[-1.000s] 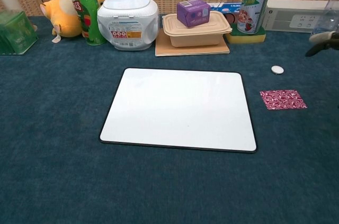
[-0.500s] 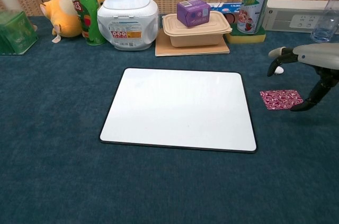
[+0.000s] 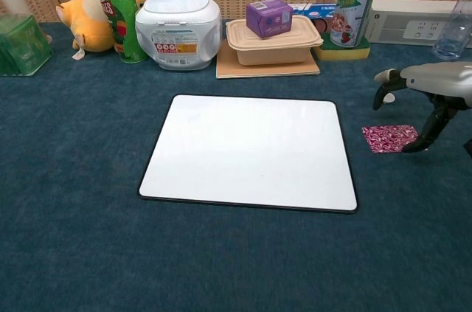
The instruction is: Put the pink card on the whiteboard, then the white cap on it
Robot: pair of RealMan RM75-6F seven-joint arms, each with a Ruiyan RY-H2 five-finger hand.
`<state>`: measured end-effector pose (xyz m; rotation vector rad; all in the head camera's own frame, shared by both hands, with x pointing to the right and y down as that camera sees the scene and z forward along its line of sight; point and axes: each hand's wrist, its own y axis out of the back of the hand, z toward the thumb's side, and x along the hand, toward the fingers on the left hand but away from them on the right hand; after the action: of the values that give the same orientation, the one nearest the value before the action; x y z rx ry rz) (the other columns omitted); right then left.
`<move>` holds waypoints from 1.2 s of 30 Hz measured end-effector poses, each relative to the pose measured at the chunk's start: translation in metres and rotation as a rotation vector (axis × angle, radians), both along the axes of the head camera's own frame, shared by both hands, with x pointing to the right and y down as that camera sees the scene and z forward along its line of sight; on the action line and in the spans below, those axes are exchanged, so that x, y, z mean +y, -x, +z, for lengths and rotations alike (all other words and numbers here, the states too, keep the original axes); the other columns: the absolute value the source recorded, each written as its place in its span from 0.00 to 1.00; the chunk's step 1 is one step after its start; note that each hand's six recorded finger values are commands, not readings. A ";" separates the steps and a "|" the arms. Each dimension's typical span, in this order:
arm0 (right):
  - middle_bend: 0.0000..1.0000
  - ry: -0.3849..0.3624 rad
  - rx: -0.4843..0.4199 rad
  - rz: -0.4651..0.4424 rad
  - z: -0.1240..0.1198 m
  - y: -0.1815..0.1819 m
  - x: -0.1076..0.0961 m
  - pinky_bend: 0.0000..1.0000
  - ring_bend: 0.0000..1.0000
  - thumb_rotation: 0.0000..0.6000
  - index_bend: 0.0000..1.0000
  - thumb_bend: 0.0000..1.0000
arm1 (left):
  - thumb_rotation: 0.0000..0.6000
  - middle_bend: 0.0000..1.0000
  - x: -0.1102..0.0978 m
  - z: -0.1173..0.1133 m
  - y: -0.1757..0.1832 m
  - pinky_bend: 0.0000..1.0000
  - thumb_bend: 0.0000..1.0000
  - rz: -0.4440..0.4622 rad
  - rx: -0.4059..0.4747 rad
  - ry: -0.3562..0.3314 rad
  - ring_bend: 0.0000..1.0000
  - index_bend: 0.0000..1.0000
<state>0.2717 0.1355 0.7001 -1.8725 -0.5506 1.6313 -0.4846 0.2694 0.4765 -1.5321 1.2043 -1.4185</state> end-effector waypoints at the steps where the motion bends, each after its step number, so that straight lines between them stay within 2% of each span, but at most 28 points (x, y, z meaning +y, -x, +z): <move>1: 0.00 0.002 0.001 0.002 0.000 -0.001 0.001 0.00 0.00 0.96 0.27 0.22 | 1.00 0.00 0.000 0.000 0.000 0.00 0.11 -0.001 0.000 0.001 0.00 0.00; 8: 0.00 0.015 0.009 0.012 0.004 -0.007 0.006 0.00 0.00 0.96 0.28 0.22 | 1.00 0.00 0.000 0.001 -0.001 0.00 0.11 0.002 -0.001 0.005 0.00 0.00; 25: 0.00 0.038 0.014 0.055 0.015 -0.013 0.003 0.00 0.00 0.96 0.32 0.23 | 1.00 0.00 0.000 0.002 -0.002 0.00 0.11 0.003 -0.003 0.010 0.00 0.00; 36: 0.00 0.044 0.013 0.052 0.019 -0.009 0.003 0.00 0.00 0.96 0.33 0.23 | 1.00 0.00 0.000 0.003 -0.003 0.00 0.11 0.005 -0.003 0.015 0.00 0.00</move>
<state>0.2809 0.1388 0.7193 -1.8923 -0.5668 1.7011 -0.4817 0.2698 0.4796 -1.5414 1.1898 -1.4299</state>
